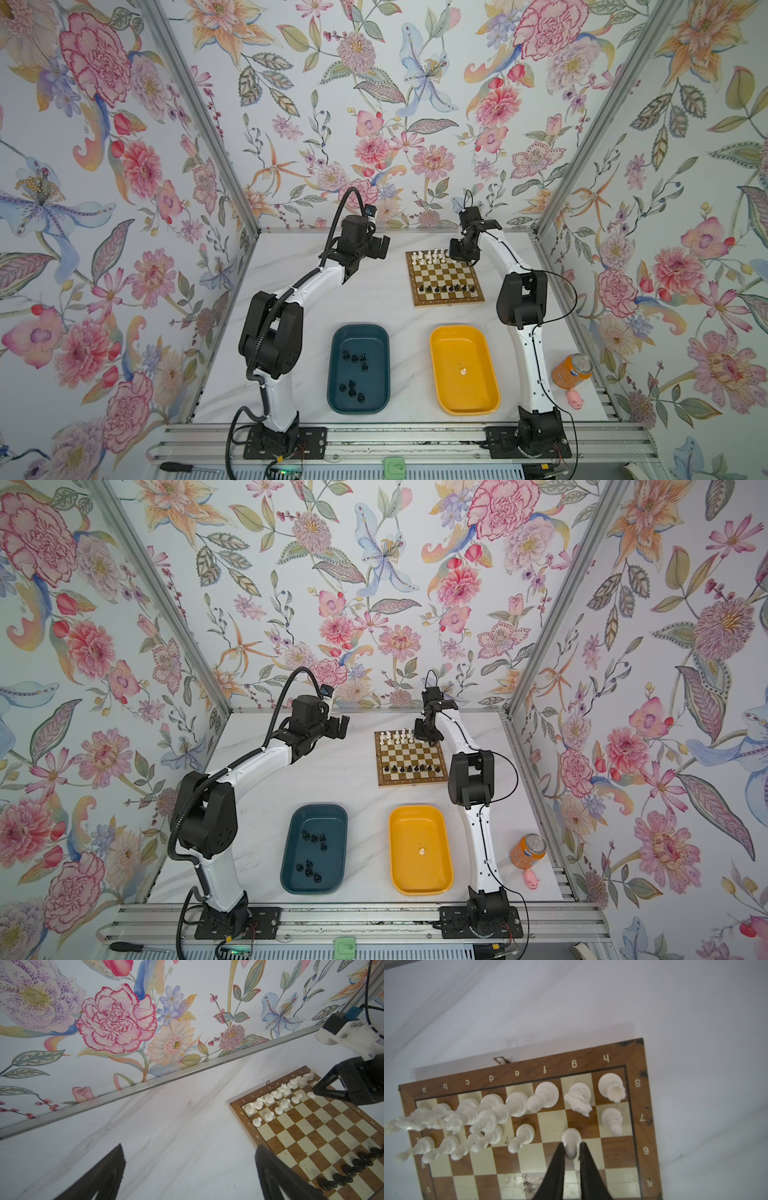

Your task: Set up the chess pieces on the board

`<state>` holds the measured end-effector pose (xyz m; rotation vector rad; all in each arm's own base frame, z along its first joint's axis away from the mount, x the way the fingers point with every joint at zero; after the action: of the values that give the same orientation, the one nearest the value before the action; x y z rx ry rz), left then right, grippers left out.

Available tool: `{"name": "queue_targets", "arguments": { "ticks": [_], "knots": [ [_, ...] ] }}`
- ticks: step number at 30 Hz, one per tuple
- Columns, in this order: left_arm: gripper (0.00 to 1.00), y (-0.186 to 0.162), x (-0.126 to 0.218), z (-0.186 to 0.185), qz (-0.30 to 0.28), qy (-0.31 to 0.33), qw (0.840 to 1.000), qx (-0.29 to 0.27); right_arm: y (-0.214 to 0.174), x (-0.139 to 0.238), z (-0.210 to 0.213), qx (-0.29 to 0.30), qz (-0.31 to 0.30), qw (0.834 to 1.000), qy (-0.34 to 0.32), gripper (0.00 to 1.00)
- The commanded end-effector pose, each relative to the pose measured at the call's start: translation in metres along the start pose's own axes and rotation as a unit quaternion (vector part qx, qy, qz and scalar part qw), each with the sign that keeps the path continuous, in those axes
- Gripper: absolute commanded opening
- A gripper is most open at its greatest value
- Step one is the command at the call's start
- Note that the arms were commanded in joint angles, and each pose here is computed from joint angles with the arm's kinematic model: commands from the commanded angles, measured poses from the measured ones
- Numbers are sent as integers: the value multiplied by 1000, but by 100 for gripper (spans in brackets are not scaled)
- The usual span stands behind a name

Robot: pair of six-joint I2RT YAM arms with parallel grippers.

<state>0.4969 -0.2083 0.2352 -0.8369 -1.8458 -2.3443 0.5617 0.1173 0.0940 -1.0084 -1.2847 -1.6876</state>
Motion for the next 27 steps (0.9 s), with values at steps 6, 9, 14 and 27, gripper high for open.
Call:
{"name": "queue_targets", "arguments": {
  "ticks": [6, 9, 14, 27],
  "knots": [
    [99, 13, 0, 6, -10, 2, 1000, -1, 1, -9, -9, -5, 5, 1000, -11, 14],
    [99, 13, 0, 6, -9, 3, 1000, -1, 2, -9, -8, -6, 6, 1000, -5, 14],
    [98, 13, 0, 6, -10, 4, 1000, 0, 3, -10, -8, -3, 1, 1000, -12, 13],
    [98, 14, 2, 6, -12, 5, 1000, 1, 5, -10, -12, -4, -2, 1000, -20, 14]
  ]
}}
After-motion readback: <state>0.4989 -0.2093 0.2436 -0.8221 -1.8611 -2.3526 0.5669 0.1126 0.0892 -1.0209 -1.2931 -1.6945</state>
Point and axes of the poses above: each gripper's point midway between its finger pads, its own x axis back along the fingers, its own z axis along the line the jaws close on, y = z × x, the point moved 4 cm from there along x, back along the fingers, and after that the axes turned 6 degrees about -x, right-handed, at the moved point
